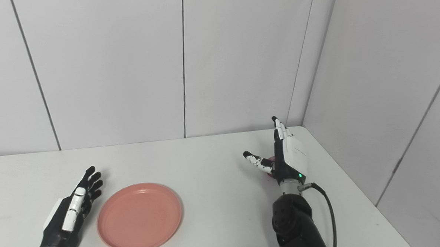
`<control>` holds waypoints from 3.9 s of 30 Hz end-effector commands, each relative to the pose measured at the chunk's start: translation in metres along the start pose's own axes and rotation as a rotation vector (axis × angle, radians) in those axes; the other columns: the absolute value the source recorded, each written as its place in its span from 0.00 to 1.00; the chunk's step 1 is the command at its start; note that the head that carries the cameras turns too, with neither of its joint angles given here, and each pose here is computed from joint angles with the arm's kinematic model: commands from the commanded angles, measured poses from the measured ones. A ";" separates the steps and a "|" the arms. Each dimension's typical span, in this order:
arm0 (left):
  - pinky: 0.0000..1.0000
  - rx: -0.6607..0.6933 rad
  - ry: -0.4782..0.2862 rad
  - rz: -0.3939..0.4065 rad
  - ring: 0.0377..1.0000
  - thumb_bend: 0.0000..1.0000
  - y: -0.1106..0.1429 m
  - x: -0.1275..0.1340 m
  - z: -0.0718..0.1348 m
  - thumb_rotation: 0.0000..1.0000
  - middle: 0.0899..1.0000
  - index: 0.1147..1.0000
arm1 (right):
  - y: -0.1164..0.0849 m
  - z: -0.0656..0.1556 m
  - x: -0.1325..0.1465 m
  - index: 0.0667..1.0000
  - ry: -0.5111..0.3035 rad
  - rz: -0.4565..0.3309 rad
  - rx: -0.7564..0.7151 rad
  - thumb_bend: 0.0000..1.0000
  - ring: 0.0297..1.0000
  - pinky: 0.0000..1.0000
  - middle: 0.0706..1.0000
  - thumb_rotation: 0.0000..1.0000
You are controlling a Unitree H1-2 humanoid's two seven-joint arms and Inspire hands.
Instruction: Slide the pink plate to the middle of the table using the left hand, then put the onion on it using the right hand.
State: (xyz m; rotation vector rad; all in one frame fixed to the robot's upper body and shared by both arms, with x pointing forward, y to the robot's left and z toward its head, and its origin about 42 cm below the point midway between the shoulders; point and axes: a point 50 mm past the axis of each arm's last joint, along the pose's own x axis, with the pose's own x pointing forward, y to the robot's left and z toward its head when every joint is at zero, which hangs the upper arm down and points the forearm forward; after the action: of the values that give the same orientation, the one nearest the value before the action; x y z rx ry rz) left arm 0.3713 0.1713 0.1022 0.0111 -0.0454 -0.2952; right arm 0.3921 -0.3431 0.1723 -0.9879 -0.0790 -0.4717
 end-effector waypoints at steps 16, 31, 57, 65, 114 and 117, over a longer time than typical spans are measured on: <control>0.98 0.008 0.021 0.003 0.97 0.52 0.008 -0.012 -0.010 1.00 0.98 0.99 | -0.005 -0.016 0.026 0.96 0.048 -0.039 -0.064 0.94 0.94 0.94 0.94 0.28; 0.97 0.011 0.021 -0.001 0.97 0.52 0.006 -0.013 -0.008 1.00 0.98 0.99 | 0.007 -0.032 0.028 0.87 0.090 -0.025 -0.035 0.82 0.86 0.84 0.86 0.10; 0.97 0.015 0.027 0.002 0.97 0.52 0.003 -0.012 -0.009 1.00 0.97 0.98 | 0.002 -0.024 0.026 0.50 0.059 -0.128 0.038 0.51 0.38 0.36 0.42 0.00; 0.96 0.006 0.024 0.000 0.96 0.51 -0.001 -0.012 -0.008 1.00 0.96 0.97 | -0.003 0.003 0.022 0.51 -0.030 -0.169 0.081 0.51 0.38 0.36 0.41 0.00; 0.94 0.035 0.053 0.021 0.93 0.54 -0.055 -0.011 0.012 1.00 0.94 0.95 | 0.073 0.125 -0.105 0.45 -0.589 0.284 0.296 0.52 0.45 0.50 0.46 0.00; 0.95 0.022 0.049 0.010 0.94 0.56 -0.058 -0.009 0.012 1.00 0.95 0.96 | 0.076 0.124 -0.107 0.44 -0.594 0.302 0.307 0.52 0.45 0.51 0.46 0.00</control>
State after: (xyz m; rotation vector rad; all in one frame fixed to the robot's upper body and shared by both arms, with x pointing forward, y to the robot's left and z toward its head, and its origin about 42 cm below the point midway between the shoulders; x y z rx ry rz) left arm 0.3435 0.1330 0.1064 0.0640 0.0088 -0.2371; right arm 0.3370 -0.1777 0.1314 -0.8258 -0.4075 0.1180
